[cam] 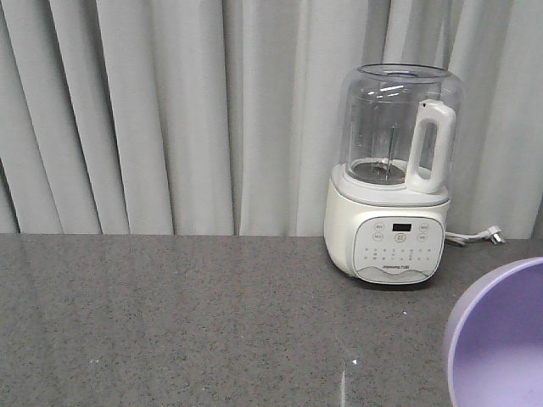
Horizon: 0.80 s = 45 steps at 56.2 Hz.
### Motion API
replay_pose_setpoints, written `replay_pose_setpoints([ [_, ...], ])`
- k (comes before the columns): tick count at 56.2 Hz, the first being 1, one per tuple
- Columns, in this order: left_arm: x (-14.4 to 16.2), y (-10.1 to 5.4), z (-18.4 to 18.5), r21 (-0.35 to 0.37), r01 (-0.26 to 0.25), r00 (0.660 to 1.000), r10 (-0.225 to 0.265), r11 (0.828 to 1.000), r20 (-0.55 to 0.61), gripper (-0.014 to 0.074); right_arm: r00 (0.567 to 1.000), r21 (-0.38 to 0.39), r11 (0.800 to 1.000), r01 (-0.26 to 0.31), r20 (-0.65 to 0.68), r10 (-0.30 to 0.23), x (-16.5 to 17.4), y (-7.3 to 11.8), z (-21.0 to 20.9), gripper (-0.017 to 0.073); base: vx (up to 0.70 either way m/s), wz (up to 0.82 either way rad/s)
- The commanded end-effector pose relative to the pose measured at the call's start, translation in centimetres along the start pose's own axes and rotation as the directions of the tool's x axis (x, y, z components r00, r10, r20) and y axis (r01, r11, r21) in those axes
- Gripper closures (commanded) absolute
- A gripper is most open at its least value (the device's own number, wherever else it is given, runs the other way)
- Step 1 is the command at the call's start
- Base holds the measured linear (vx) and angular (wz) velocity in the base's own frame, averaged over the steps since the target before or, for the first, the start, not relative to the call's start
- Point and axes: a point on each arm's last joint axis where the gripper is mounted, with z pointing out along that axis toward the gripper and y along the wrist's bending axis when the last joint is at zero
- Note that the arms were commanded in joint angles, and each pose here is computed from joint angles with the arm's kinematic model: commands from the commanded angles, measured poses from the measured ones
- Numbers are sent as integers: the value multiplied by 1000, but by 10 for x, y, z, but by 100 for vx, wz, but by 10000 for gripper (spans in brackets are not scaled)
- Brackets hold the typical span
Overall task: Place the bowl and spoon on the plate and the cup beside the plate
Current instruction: 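Lift the spoon and the lavender bowl off the counter, then drive the base to the counter with the paper cup and blue plate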
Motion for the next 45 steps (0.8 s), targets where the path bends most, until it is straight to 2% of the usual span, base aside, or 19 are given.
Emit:
replay_pose_setpoints([
  [1,-13,1,-1,-6,16,996,-15,1000,89,597,997,48,999,-13,74,9,-14,-4,-2,568,0,0],
  [22,-13,1,-1,-6,16,996,-15,1000,89,597,997,48,999,-13,74,9,-14,-4,-2,568,-2,-9],
  [45,-13,1,-1,-6,16,996,-15,1000,89,597,997,48,999,-13,74,9,-14,-4,-2,568,-12,-49],
])
